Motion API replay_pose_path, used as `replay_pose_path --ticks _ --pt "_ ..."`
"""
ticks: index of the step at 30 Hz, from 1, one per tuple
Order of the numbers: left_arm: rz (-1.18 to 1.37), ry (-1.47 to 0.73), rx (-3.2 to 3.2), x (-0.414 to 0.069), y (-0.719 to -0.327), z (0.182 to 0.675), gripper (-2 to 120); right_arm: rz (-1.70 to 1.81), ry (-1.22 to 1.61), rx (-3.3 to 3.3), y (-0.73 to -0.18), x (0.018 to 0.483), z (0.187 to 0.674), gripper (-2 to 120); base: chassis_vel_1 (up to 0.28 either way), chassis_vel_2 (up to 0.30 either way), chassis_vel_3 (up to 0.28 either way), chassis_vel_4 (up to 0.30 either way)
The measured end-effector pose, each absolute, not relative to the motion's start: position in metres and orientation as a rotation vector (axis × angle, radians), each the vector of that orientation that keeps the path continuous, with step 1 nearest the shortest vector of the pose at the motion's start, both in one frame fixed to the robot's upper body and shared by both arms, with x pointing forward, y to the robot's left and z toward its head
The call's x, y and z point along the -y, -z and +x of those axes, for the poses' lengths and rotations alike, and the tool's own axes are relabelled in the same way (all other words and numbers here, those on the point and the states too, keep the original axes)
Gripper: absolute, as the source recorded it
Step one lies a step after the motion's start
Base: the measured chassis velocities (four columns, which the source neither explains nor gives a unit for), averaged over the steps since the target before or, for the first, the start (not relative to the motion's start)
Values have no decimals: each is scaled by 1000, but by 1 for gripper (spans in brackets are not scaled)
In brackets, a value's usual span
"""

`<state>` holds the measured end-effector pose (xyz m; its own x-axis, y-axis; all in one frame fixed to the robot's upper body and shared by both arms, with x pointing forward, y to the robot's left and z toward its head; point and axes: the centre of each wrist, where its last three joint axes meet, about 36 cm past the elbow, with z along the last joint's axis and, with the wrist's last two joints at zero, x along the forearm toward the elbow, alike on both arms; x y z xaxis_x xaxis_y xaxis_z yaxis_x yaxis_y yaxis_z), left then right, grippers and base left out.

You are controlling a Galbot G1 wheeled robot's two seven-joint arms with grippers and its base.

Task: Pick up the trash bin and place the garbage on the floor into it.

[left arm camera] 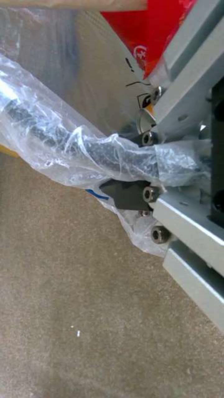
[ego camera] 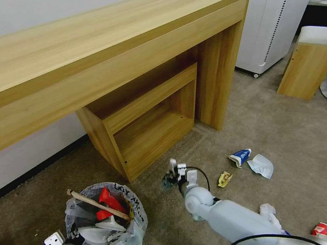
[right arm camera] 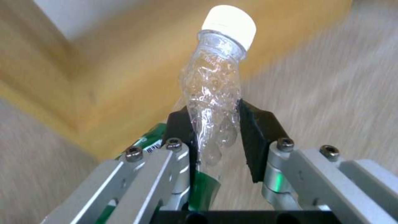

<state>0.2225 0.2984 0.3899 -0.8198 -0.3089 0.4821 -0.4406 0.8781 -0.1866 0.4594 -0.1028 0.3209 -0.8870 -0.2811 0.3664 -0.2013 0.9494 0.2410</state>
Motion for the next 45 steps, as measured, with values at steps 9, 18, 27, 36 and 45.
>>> replay_pose_path --ticks 9,18,27,36,45 --pt "520 -401 2619 -292 -403 220 0 839 312 2993 -435 139 434 21 0 0 0 0" --pt "493 -381 2624 -283 -419 209 0 1413 314 2937 -467 111 414 21 0 0 0 0" --pt "461 -372 2628 -275 -441 195 0 1712 237 2760 -462 86 390 20 0 0 0 0" --pt "438 -372 2618 -275 -450 191 0 1742 122 2681 -436 88 380 20 0 0 0 0" --pt "435 -383 2623 -272 -454 190 0 1728 0 2623 -398 87 374 20 0 0 0 0"
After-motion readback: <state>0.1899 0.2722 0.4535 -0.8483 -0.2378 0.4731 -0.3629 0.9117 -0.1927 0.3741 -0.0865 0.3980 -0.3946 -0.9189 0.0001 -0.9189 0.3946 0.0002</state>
